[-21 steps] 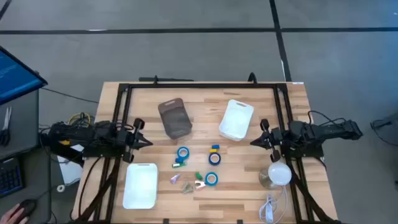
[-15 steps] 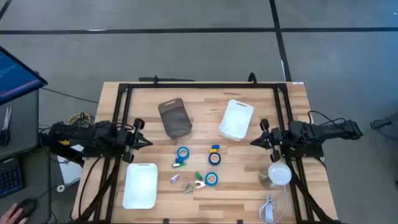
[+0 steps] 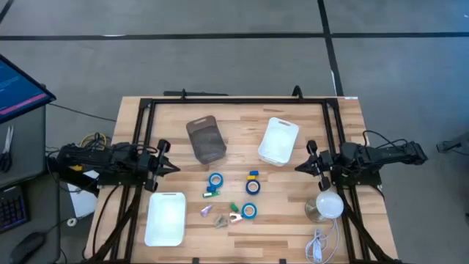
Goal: Pick and place Stapler, Stapler remover, tape
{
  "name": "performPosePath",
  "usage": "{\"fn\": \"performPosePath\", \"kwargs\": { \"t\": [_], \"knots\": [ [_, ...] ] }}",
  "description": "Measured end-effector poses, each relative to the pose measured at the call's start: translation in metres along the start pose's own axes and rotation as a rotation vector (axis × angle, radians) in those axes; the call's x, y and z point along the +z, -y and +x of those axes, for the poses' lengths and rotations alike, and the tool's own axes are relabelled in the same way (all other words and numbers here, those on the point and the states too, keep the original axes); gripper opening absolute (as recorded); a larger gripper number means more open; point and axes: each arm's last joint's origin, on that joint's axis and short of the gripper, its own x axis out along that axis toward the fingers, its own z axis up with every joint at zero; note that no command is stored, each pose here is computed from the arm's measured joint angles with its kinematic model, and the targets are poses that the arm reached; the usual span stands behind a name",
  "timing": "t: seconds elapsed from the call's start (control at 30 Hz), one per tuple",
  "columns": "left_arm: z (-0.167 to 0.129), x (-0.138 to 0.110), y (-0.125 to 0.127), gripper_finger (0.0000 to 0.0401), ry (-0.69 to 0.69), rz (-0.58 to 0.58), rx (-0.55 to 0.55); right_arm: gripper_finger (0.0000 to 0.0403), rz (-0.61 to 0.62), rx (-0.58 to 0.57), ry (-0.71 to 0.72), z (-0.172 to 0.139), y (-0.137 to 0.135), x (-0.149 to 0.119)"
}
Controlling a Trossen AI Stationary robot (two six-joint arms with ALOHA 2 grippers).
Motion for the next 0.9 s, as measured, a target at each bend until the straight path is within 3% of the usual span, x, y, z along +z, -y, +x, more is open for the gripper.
{"fn": "performPosePath", "kwargs": {
  "t": [0.9],
  "knots": [
    [0.0000, 0.0002, 0.0000, 0.0002, 0.002, 0.000, 0.000, 0.0000, 0.000, 0.001, 0.015, 0.0002, 0.0000, 0.0009]
  ]
}}
